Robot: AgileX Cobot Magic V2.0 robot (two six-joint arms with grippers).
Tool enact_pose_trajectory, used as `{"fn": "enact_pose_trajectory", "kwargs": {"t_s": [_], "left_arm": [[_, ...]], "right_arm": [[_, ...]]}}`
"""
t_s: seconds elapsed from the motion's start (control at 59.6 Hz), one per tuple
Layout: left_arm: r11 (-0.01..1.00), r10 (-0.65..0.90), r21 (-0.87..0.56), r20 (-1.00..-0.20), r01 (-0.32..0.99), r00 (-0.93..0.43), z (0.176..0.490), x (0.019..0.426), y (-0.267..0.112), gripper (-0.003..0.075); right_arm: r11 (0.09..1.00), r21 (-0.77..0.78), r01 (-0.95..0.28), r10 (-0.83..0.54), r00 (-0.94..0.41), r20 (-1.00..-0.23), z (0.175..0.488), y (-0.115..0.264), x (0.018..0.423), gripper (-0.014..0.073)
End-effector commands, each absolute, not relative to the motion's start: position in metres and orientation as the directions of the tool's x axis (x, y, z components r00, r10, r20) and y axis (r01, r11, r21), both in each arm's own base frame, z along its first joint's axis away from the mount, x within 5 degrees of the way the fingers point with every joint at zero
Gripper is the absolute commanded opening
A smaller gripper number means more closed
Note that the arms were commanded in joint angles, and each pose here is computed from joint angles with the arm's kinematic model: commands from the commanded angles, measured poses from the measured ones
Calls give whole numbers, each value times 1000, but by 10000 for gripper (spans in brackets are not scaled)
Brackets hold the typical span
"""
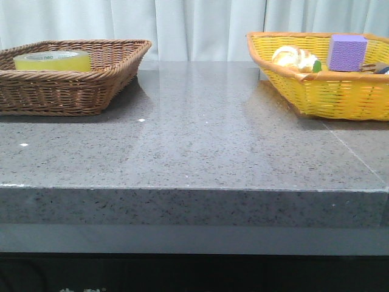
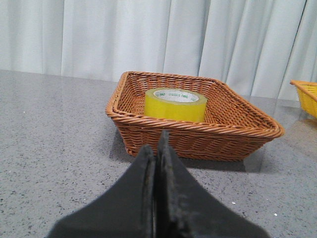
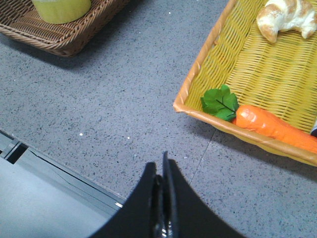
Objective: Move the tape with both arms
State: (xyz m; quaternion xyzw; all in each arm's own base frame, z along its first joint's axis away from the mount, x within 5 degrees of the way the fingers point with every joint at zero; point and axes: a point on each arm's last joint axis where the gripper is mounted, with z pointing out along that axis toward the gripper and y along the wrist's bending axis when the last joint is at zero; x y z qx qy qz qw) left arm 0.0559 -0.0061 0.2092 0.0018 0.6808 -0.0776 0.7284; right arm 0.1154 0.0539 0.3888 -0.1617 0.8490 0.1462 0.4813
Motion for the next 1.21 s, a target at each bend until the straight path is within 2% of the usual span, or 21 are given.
{"fn": "enact_pose_trajectory", "kwargs": {"t_s": [0.0, 0.537, 0.722, 0.957, 1.191], "left_arm": [[987, -122, -108, -985, 116, 124, 205, 56, -6, -20], [987, -122, -108, -985, 116, 124, 205, 56, -6, -20], [987, -122, -108, -985, 116, 124, 205, 56, -6, -20], [987, -122, -108, -985, 116, 124, 205, 56, -6, -20], [987, -122, -108, -985, 116, 124, 205, 56, -6, -20]], "right_arm": [[906, 94, -414, -92, -407, -909, 403, 54, 117, -69], [906, 93, -413, -90, -403, -911, 403, 53, 116, -69], [928, 91, -362, -51, -365, -930, 400, 42, 106, -69], [968, 83, -238, 34, -204, -978, 372, 21, 77, -69], [985, 86, -150, 79, -50, -996, 312, 11, 59, -69]]}}
